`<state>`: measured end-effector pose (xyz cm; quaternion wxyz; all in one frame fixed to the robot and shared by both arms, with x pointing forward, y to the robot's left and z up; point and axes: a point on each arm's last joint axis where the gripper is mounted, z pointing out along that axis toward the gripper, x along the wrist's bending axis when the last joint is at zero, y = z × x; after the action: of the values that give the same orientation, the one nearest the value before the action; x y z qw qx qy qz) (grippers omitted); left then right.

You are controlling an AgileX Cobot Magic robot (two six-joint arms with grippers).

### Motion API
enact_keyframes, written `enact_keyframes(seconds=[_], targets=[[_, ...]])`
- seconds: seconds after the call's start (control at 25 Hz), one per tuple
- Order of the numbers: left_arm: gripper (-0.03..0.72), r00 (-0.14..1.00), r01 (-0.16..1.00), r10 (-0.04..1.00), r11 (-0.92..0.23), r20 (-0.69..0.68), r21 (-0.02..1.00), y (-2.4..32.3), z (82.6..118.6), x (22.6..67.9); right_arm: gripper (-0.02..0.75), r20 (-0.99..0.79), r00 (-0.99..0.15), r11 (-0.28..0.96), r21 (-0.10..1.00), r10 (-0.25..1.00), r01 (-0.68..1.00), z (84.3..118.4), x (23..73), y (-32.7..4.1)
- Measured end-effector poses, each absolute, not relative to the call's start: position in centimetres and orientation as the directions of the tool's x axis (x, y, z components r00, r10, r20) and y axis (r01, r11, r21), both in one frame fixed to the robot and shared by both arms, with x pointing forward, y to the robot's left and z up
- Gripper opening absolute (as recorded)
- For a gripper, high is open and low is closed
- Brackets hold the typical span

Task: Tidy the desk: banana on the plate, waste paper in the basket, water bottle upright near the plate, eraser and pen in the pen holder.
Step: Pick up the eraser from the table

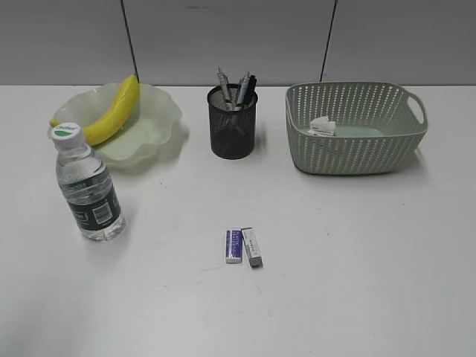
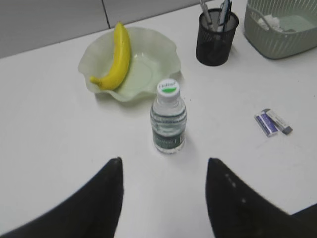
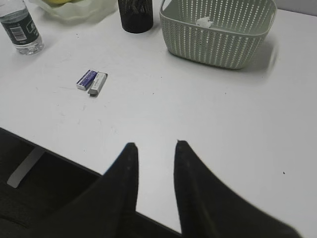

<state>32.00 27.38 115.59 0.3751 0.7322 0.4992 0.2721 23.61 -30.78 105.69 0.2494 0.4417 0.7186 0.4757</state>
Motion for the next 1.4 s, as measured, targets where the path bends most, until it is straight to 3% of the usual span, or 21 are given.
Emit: enact_keyframes(seconds=[0.2, 0.4, 0.6, 0.88, 1.08, 1.4], targets=[[0.403, 0.309, 0.528, 0.951, -0.146, -0.029, 0.836, 28.5, 109.6, 27.2, 0.215, 0.063, -0.486, 0.156, 0.904, 0.872, 0.398, 105.7, 23.6, -30.8], [0.403, 0.298, 0.487, 0.954, -0.138, -0.016, 0.863, 29.2, 106.7, 24.6, 0.216, 0.028, -0.521, 0.208, 0.898, 0.853, 0.389, 107.2, 25.4, -29.2], [0.403, 0.286, 0.447, 0.958, -0.141, 0.009, 0.883, 29.6, 106.5, 23.8, 0.237, -0.024, -0.631, 0.356, 0.842, 0.775, 0.406, 109.5, 30.9, -24.4], [0.379, 0.284, 0.449, 0.959, -0.143, 0.011, 0.882, 29.6, 106.4, 23.9, 0.358, 0.101, -0.644, 0.462, 0.614, 0.758, 0.64, 108.7, 41.9, -15.7], [0.368, 0.284, 0.449, 0.959, -0.143, 0.011, 0.882, 29.6, 106.4, 23.9, 0.442, 0.159, -0.62, 0.513, 0.426, 0.768, 0.745, 104.4, 47.9, -9.7], [0.361, 0.284, 0.449, 0.959, -0.143, 0.011, 0.882, 29.6, 106.4, 23.9, 0.456, 0.121, -0.538, 0.527, 0.113, 0.834, 0.842, 94.6, 51.4, -4.1]])
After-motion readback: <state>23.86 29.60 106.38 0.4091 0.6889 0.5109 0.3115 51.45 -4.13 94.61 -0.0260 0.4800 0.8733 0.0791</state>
